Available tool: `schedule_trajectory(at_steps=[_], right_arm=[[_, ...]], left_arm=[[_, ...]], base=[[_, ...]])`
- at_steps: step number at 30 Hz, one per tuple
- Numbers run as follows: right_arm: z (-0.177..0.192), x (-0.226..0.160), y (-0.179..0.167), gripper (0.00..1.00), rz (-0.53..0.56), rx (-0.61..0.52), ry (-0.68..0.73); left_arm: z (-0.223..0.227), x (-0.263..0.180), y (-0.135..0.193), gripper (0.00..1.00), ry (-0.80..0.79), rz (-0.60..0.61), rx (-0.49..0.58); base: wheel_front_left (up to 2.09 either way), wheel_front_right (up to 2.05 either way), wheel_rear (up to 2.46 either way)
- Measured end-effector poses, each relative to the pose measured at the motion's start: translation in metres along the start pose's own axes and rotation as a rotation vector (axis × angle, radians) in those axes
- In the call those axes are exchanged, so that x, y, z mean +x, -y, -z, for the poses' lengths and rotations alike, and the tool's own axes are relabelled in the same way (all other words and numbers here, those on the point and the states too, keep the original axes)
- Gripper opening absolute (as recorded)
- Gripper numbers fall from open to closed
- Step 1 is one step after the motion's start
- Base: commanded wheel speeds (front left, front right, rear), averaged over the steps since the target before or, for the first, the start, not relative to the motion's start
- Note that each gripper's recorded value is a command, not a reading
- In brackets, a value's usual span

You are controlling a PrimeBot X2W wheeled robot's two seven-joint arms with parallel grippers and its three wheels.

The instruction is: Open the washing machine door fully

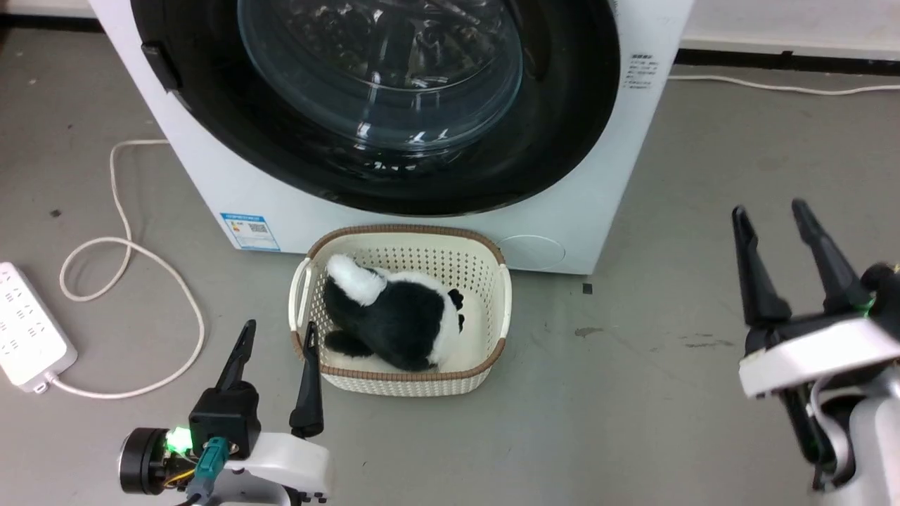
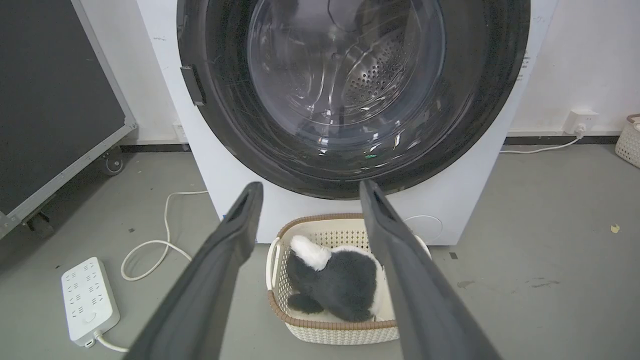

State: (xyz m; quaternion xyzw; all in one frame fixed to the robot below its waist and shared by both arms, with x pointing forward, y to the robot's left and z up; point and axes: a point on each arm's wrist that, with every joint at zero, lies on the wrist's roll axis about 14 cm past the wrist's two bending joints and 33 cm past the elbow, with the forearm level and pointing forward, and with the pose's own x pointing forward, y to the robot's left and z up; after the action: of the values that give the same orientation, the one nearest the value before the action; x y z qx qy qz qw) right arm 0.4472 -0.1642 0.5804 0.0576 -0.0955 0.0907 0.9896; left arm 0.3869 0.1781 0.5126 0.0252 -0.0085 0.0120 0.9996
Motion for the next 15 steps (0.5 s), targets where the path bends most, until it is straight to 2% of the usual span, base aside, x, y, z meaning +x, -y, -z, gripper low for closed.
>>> schedule_trajectory(at_steps=[9,10,11,12,15], right_arm=[[0.008,0.028,0.007,1.00,0.011,0.085,-0.026],[0.009,0.031,0.007,0.74,0.012,0.097,-0.031],[0.010,0.034,0.008,0.34,0.013,0.112,-0.036],[0.011,0.038,0.008,0.00,0.014,0.130,-0.037],[0.013,0.050,0.010,0.00,0.015,0.175,-0.047]], left_arm=[[0.005,0.002,-0.003,1.00,-0.003,-0.016,0.003],[0.006,0.003,-0.003,1.00,-0.003,-0.017,0.004],[0.006,0.004,-0.003,1.00,-0.005,-0.017,0.004],[0.007,0.004,-0.004,1.00,-0.005,-0.018,0.005],[0.010,0.006,-0.006,1.00,-0.009,-0.028,0.007]], base=[[0.00,0.00,0.00],[0.00,0.00,0.00],[0.00,0.00,0.00],[0.00,0.00,0.00],[0.00,0.00,0.00]])
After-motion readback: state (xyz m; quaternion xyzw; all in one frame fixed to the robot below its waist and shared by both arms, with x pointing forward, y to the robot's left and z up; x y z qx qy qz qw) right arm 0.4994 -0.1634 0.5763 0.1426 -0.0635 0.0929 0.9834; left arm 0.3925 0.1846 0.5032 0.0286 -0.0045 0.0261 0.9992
